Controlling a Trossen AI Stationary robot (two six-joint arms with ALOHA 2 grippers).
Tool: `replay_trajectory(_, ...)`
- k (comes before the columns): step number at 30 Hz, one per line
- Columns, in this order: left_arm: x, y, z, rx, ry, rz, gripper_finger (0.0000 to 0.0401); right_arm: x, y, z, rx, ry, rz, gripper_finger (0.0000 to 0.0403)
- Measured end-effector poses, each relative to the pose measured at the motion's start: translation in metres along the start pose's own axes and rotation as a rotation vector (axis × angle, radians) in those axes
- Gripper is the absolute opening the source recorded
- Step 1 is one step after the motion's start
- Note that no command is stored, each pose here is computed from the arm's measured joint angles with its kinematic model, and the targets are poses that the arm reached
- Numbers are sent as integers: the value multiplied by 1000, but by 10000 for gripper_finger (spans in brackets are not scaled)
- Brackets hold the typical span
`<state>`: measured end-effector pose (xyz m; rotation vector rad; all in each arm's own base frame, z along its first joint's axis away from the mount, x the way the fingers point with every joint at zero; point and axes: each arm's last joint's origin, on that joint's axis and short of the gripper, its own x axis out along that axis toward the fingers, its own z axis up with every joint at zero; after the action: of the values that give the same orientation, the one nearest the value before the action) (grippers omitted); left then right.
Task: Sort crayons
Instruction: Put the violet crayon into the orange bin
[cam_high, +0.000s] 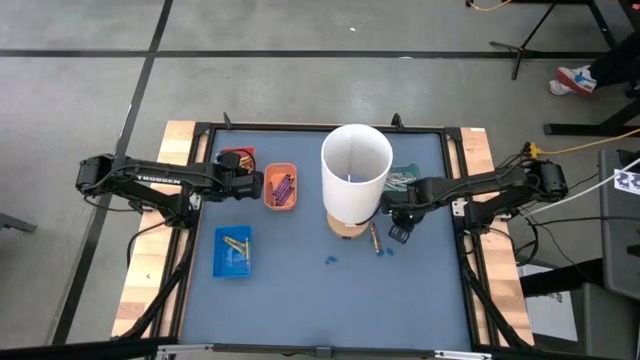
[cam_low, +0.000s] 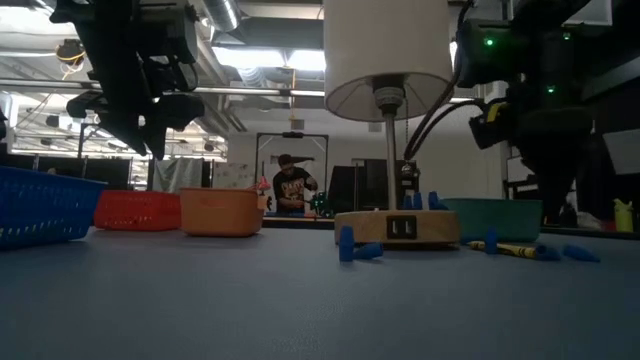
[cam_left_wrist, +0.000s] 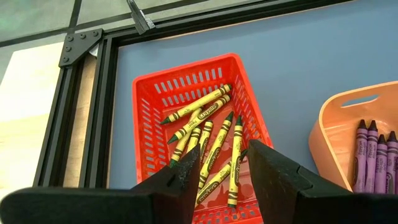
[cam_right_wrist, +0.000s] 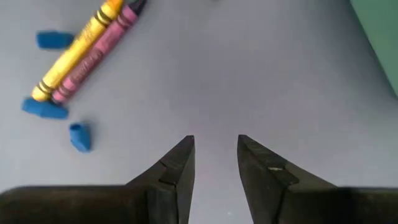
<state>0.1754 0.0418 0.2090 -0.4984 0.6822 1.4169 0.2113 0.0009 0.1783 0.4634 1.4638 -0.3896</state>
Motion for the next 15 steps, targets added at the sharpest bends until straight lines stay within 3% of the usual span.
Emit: replay_trajectory(15, 0, 0, 0, 0, 0, 0, 118, 6, -7, -10, 82, 72, -54, 117)
